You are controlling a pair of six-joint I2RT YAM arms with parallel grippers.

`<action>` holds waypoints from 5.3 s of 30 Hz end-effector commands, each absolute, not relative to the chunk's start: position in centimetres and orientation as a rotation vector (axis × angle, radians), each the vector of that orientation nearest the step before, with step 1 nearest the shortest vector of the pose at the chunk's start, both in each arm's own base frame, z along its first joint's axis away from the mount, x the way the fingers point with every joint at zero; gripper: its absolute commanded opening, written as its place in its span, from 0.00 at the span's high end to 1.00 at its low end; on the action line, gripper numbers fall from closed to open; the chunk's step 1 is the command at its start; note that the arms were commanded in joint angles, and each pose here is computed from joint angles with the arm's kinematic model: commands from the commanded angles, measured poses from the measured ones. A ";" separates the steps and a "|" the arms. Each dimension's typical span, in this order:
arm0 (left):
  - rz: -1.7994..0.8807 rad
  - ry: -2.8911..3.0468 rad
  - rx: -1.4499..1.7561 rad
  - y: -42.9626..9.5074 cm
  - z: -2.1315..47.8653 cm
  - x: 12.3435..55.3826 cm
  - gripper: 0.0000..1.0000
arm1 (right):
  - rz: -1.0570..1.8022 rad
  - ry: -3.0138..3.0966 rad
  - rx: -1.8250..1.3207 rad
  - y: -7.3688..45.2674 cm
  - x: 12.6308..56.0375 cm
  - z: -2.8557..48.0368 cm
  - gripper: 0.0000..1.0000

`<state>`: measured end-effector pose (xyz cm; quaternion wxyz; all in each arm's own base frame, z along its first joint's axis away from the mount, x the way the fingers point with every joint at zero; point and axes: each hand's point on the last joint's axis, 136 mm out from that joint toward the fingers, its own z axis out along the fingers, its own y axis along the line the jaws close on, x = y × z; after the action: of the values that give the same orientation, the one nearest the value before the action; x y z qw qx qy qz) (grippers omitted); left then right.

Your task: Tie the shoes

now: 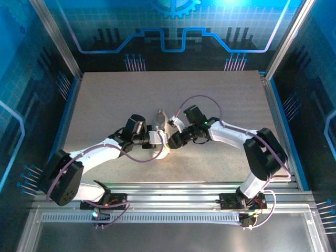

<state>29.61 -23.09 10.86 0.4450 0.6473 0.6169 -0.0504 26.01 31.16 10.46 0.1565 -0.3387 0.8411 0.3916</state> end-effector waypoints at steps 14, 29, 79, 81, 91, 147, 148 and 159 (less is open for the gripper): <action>-0.177 1.583 1.490 -22.3 11.2 29.1 1.00 | 1.084 2.435 -0.799 34.1 32.5 10.7 0.51; -0.179 1.583 1.491 -21.9 11.2 29.8 1.00 | 1.099 2.438 -0.816 35.0 33.4 9.9 0.71; -0.277 1.617 1.608 -20.9 12.2 33.5 0.65 | 0.986 2.123 -1.123 34.1 32.4 12.6 1.00; -0.286 1.618 1.615 -20.9 12.2 33.5 0.65 | 0.985 2.130 -1.118 33.9 32.6 12.6 1.00; -0.339 1.613 1.625 -21.1 12.1 32.6 1.00 | 0.975 2.172 -1.094 33.1 33.2 12.0 1.00; -0.339 1.718 1.647 -22.4 9.8 35.3 1.00 | 1.017 2.184 -1.156 34.8 32.4 9.8 0.77; -0.343 1.717 1.644 -22.4 9.9 35.2 1.00 | 0.995 2.187 -1.154 34.6 32.5 9.7 0.84; -0.301 1.650 1.608 -20.6 12.1 34.0 0.71 | 0.906 2.167 -1.142 34.0 33.0 10.3 0.99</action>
<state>34.17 -21.12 10.04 0.3642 0.6372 0.6677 -0.1244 32.99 33.82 9.26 0.2432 -0.4106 0.8085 0.3443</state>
